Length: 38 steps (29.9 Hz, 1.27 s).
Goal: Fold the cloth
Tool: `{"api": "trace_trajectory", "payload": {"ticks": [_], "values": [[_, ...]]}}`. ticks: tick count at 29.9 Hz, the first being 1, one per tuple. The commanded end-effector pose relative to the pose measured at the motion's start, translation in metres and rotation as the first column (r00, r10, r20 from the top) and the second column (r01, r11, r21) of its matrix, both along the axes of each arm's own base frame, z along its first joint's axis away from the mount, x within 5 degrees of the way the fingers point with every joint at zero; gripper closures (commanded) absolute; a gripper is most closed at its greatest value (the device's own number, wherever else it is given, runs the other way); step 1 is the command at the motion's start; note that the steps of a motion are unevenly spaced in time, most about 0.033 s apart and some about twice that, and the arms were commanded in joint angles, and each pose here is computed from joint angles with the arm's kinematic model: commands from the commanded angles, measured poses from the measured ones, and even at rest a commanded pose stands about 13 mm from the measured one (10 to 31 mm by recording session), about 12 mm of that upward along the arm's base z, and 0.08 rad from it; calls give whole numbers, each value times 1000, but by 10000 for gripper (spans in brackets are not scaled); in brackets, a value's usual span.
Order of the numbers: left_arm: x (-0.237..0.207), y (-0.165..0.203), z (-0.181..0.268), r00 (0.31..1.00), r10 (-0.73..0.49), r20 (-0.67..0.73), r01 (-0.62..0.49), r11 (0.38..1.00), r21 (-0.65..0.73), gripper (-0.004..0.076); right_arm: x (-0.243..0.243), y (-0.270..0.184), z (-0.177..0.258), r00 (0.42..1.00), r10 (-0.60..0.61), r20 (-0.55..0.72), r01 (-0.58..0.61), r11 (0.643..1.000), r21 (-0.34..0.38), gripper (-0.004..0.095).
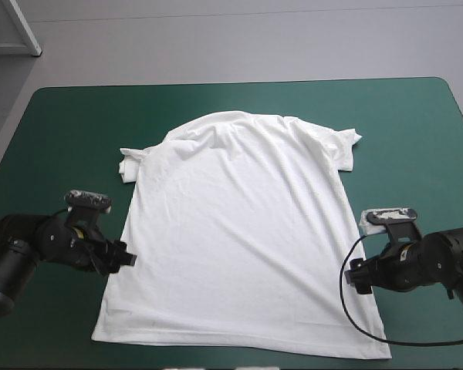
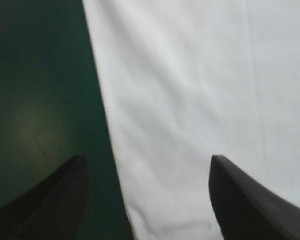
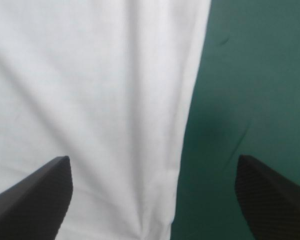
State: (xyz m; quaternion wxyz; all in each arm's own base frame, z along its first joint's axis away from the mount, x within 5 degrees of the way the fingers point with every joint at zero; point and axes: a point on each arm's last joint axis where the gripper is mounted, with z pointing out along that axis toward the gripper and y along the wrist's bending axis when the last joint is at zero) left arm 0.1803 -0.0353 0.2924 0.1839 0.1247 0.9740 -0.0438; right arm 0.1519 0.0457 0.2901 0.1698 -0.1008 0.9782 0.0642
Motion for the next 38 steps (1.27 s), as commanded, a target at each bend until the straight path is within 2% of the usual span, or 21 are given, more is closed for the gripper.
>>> {"api": "trace_trajectory", "payload": {"ticks": [1, 4, 13, 21, 29, 32, 34, 38], "values": [[31, -1, 32, 980, 16, 198, -17, 1000, 2, 218, 13, -5, 25, 991, -43, 130, 48, 998, -32, 75], [55, -5, 38, 975, 20, 221, -19, 1000, -5, 218, 21, -7, 36, 984, -71, 164, 83, 995, -64, 75], [133, -15, 14, 954, 177, 242, -154, 982, -111, 232, 31, -3, 44, 976, -57, 210, 67, 997, -42, 75], [175, -22, -38, 971, 192, 142, -177, 978, -108, 232, 31, -4, 43, 978, -25, 209, 38, 997, -60, 76], [189, -24, -60, 970, 197, 142, -183, 977, -108, 247, 45, 0, 35, 983, -31, 178, 42, 997, -63, 98], [189, -24, -60, 971, 196, 134, -183, 977, -105, 345, 59, 4, 34, 982, -30, 187, 42, 997, -61, 150], [187, -24, -64, 975, 194, 109, -184, 978, -98, 454, 72, 7, 34, 978, -29, 204, 41, 998, -55, 181], [186, -24, -73, 984, 168, 65, -164, 984, -72, 719, 106, 16, 34, 973, -44, 228, 54, 998, -39, 211]]}}
